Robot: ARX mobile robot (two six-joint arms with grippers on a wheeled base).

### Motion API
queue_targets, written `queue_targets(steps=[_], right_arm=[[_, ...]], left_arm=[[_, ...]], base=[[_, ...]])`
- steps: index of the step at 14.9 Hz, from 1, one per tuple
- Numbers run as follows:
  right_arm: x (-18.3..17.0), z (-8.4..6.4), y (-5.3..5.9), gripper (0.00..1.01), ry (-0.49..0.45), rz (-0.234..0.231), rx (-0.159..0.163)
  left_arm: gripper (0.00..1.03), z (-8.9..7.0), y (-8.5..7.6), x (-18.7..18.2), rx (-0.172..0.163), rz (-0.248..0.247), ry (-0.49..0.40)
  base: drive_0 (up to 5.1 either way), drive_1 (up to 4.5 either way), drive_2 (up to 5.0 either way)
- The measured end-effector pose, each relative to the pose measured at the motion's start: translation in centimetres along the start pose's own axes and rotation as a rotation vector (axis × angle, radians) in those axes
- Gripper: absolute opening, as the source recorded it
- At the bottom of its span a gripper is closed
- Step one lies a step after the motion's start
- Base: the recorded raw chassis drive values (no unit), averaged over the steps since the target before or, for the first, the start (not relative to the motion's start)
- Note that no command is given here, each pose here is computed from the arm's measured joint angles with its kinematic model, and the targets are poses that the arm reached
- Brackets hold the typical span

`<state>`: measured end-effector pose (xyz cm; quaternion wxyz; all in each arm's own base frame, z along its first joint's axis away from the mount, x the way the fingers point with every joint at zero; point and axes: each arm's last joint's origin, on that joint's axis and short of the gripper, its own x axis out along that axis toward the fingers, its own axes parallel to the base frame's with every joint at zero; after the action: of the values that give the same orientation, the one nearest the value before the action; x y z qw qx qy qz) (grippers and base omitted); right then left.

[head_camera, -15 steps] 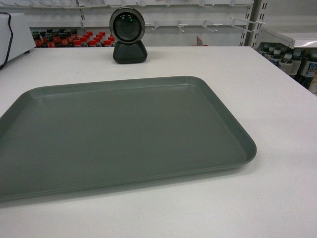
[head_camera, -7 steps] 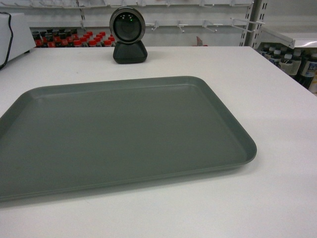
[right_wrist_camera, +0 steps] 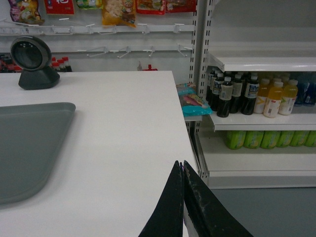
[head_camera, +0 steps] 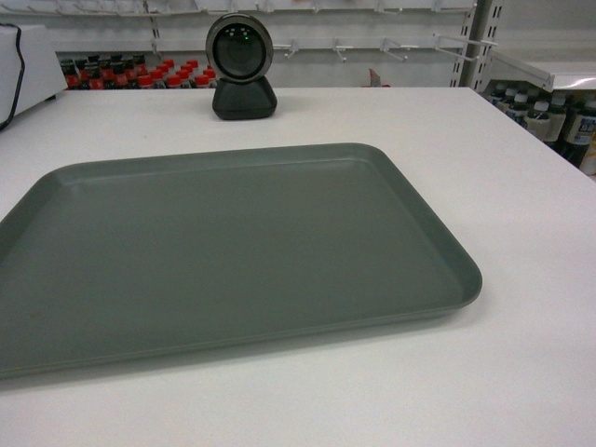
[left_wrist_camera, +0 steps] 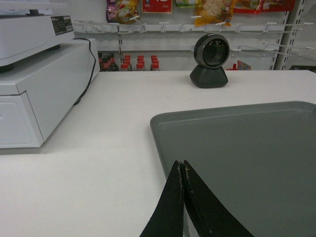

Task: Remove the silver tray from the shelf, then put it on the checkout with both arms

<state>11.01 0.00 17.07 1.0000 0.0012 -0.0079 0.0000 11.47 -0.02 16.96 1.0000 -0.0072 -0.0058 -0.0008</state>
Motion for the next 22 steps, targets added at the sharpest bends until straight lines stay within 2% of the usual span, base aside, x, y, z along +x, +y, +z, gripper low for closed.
queue_targets(steps=[2,3,4,5,6,8,9,12,14,16,22], right_arm=[[-0.2,-0.1,0.0,0.02,0.004,0.000,0.000],[-0.6,-0.4,0.0,0.02,0.035,0.000,0.000],[-1.2,-0.5,0.0,0.02,0.032,0.000,0.000],[-1.3,0.0,0.0,0.02,-0.009,-0.001,0.000],[-1.3,-0.4,0.0,0.02,0.018,0.000,0.000],[-1.3,-0.3,0.0,0.02,0.008,-0.002,0.000],[-1.3,-0.3,0.0,0.02,0.010,0.000,0.000],[-1.3,-0.3,0.0,0.02,0.010,0.000,0.000],[-1.3,-0.3,0.0,0.02,0.010,0.000,0.000],[-1.3,-0.3,0.0,0.19,0.010,0.000,0.000],[-1.3,-0.3,0.0,0.81,0.010,0.000,0.000]], left_arm=[[0.02,-0.1,0.0,-0.3,0.000,0.000,0.005],[0.02,0.0,0.0,-0.4,0.000,0.000,-0.003],[0.02,-0.1,0.0,-0.5,0.000,0.002,0.004],[0.02,-0.1,0.0,-0.6,0.000,0.000,0.006],[0.02,0.0,0.0,-0.7,0.000,0.000,-0.002],[0.02,-0.7,0.0,-1.5,0.000,0.001,0.057],[0.02,-0.5,0.0,-1.7,0.001,0.005,0.022],[0.02,-0.4,0.0,-1.7,0.001,0.002,0.016],[0.18,-0.4,0.0,-1.7,0.000,0.002,0.016],[0.38,-0.4,0.0,-1.7,0.000,0.002,0.016],[1.00,-0.4,0.0,-1.7,0.001,0.002,0.016]], base=[[0.0,0.00,0.0],[0.0,0.00,0.0],[0.0,0.00,0.0],[0.0,0.00,0.0],[0.0,0.00,0.0],[0.0,0.00,0.0],[0.0,0.00,0.0],[0.0,0.00,0.0],[0.0,0.00,0.0],[0.0,0.00,0.0],[0.0,0.00,0.0]])
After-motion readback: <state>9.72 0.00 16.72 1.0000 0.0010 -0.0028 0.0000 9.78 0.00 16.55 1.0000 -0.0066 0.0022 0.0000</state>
